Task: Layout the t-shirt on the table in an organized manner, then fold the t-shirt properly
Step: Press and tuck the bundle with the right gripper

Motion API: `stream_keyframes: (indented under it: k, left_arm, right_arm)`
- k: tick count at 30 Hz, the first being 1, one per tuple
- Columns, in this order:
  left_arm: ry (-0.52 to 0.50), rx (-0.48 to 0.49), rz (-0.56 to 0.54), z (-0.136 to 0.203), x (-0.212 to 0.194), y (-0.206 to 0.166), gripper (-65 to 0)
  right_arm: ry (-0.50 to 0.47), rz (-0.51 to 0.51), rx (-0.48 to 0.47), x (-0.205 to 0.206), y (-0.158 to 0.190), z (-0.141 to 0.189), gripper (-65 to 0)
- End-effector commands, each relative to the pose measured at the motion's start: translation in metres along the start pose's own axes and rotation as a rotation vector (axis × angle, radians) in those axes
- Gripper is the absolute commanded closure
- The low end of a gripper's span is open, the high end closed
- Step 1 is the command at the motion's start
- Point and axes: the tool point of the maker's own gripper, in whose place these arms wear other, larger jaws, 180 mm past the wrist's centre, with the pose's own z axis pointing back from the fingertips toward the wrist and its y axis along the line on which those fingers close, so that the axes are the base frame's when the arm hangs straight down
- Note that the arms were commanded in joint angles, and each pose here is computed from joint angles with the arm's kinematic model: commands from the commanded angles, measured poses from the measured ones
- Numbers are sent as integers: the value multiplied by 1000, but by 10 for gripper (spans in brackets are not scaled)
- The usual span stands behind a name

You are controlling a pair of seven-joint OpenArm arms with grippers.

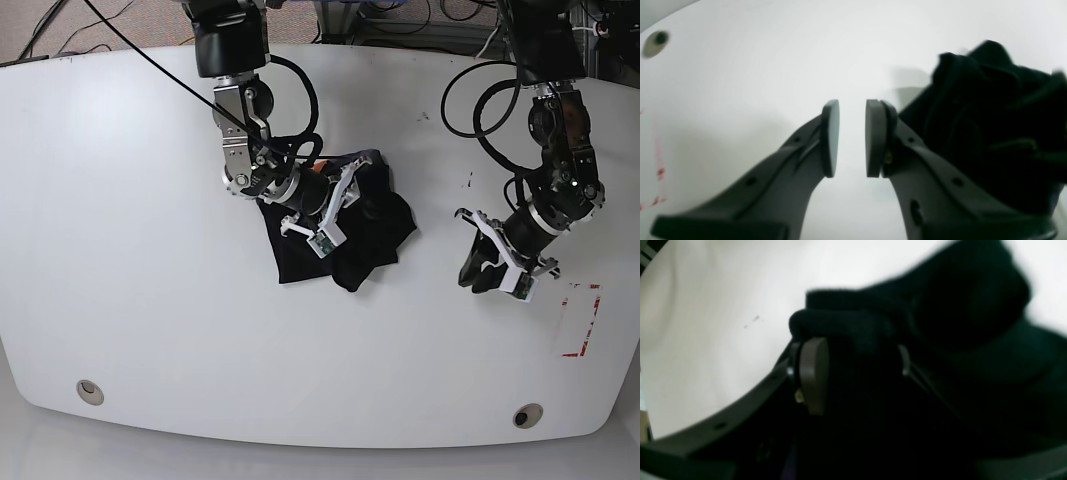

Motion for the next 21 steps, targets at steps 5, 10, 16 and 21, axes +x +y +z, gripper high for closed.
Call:
stream_keyframes:
  k: [5, 10, 16, 21]
  left_arm:
    - [-52, 51, -22, 13, 17, 22, -119]
    - [-39, 53, -25, 15, 13, 23, -119]
    - [-30, 51, -19, 16, 8, 22, -119]
    - [-30, 51, -19, 16, 8, 22, -119]
  right_arm:
    - [-19, -56, -17, -18, -34, -7, -254]
    - [-28, -24, -42, -9, -48, 5, -254]
    - [-12, 124, -75, 29, -41, 26, -254]
    - [-20, 234, -111, 63, -32, 44, -254]
